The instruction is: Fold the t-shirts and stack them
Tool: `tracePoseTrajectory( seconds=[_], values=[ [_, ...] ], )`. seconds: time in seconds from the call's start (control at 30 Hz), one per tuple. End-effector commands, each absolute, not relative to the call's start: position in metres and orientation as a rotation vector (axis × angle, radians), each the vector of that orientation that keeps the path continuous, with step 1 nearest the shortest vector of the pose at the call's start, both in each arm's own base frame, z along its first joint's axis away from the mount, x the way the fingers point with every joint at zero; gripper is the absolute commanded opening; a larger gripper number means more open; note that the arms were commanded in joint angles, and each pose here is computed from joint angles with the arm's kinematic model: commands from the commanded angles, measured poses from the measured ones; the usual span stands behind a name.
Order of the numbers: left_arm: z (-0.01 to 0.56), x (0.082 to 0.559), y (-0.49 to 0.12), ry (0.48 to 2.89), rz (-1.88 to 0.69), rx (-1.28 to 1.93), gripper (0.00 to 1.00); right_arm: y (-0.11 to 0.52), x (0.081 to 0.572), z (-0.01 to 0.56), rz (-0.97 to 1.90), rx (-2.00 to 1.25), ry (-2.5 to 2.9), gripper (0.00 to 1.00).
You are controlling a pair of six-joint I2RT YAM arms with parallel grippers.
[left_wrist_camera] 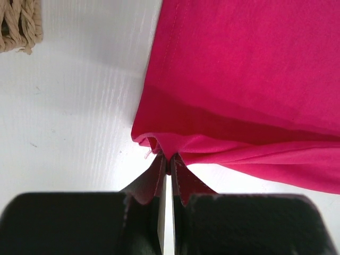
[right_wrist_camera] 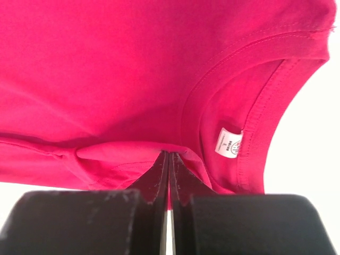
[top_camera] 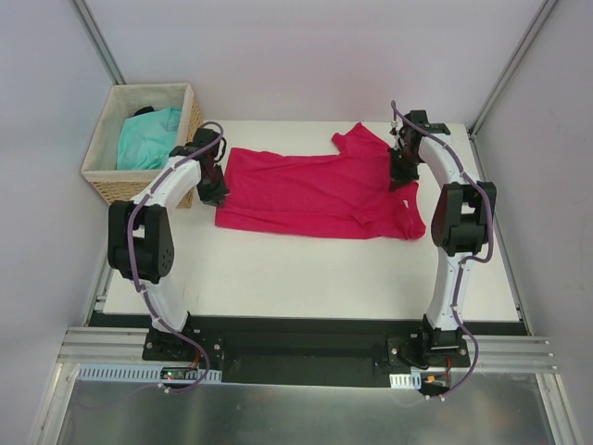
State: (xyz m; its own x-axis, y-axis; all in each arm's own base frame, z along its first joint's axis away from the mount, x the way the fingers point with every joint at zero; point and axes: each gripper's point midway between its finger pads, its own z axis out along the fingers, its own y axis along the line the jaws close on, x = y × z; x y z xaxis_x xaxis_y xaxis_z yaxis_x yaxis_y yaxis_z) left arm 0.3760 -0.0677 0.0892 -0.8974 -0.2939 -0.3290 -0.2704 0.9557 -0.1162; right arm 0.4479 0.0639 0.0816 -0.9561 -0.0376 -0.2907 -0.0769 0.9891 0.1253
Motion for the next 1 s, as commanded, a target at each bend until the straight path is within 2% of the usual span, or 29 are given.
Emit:
tracePoseTrajectory(
  seconds=[0.0,0.5,0.97],
  values=[
    [0.091,0.382,-0.059,2.765,-0.050,-0.420,0.00,0.056,0.456,0.105,0.118,-0.089,2.786,0.01],
    [0.092,0.394,-0.060,2.764,-0.040,-0.393,0.00,0.028,0.443,0.126,-0.052,-0.008,2.745,0.01],
    [0.088,0.417,-0.062,2.731,-0.061,-0.362,0.00,0.034,0.440,0.126,0.017,0.007,2.712,0.01]
  ],
)
